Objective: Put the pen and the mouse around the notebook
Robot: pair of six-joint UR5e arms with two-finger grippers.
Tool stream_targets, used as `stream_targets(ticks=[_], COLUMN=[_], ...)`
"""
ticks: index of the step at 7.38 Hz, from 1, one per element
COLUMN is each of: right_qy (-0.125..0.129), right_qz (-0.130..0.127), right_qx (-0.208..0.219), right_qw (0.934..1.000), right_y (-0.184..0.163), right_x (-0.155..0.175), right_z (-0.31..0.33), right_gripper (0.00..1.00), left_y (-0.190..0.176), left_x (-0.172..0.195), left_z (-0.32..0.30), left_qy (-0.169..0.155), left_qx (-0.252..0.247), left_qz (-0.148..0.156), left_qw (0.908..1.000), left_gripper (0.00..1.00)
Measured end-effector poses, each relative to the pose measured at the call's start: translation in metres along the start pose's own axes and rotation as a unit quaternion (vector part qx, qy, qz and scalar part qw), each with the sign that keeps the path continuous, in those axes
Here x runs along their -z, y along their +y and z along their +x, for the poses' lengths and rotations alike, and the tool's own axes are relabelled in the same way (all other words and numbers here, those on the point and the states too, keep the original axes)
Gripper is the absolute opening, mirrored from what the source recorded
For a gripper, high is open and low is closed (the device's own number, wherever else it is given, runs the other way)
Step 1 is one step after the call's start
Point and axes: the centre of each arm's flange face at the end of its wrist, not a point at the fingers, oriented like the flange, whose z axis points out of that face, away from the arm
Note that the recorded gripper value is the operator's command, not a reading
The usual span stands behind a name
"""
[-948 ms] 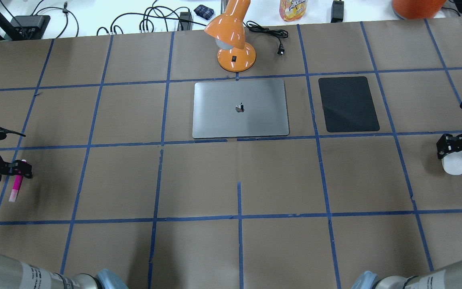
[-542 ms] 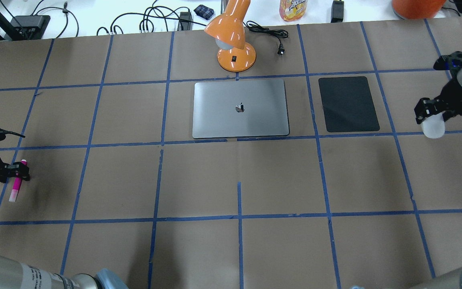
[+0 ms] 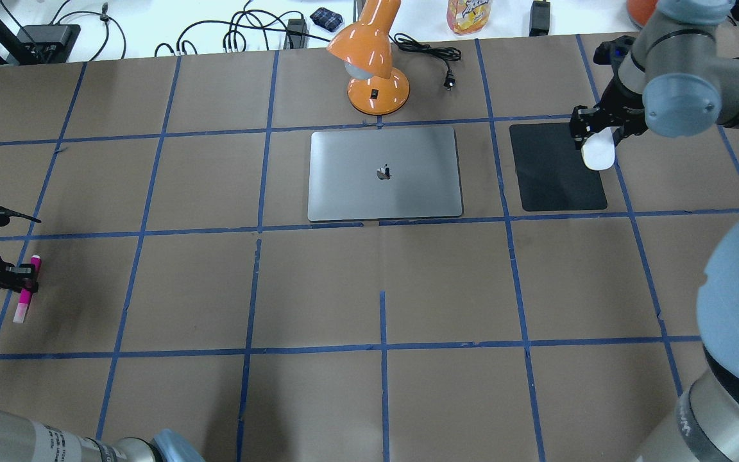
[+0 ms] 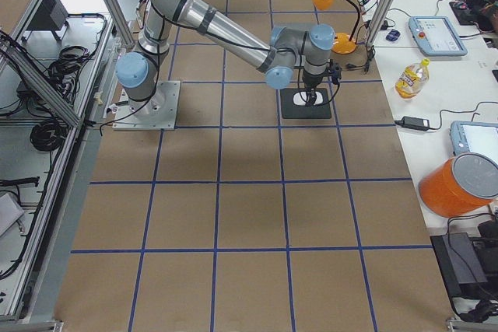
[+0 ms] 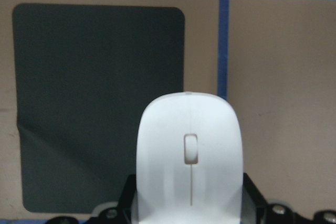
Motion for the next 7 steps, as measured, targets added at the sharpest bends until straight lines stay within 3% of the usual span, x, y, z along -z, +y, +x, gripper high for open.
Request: stream_targets(ticks=[1,4,6,7], right_qy=[-0.002,-0.007,-0.007,-0.006], right_qz=[-0.003,-0.023,-0.023,-0.016], right_qx=[-0.003,-0.018,-0.018,-0.017], right_qw=[1.0,0.9995,0.9996,0.9997], right_y=[-0.003,-0.002,0.0,0.0], right_x=[-0.014,-0.045,-0.055,-0.056], right_z=[-0.012,-0.021,-0.023,-0.024], right_gripper=[0.37,0.4,1.0,1.0], left_y=[0.0,-0.001,-0.001,0.0], left_x=[0.0,0.026,0.072,0.092], left_z=[0.0,0.01,0.053,0.087], left_qy=[0.002,0.018,0.038,0.047], left_qx=[-0.002,-0.008,0.004,0.024], left_qz=[0.002,-0.01,-0.035,-0.052], left_qw=[1.0,0.9998,0.9986,0.9973], left_gripper=[0.05,0.05,0.05,0.05])
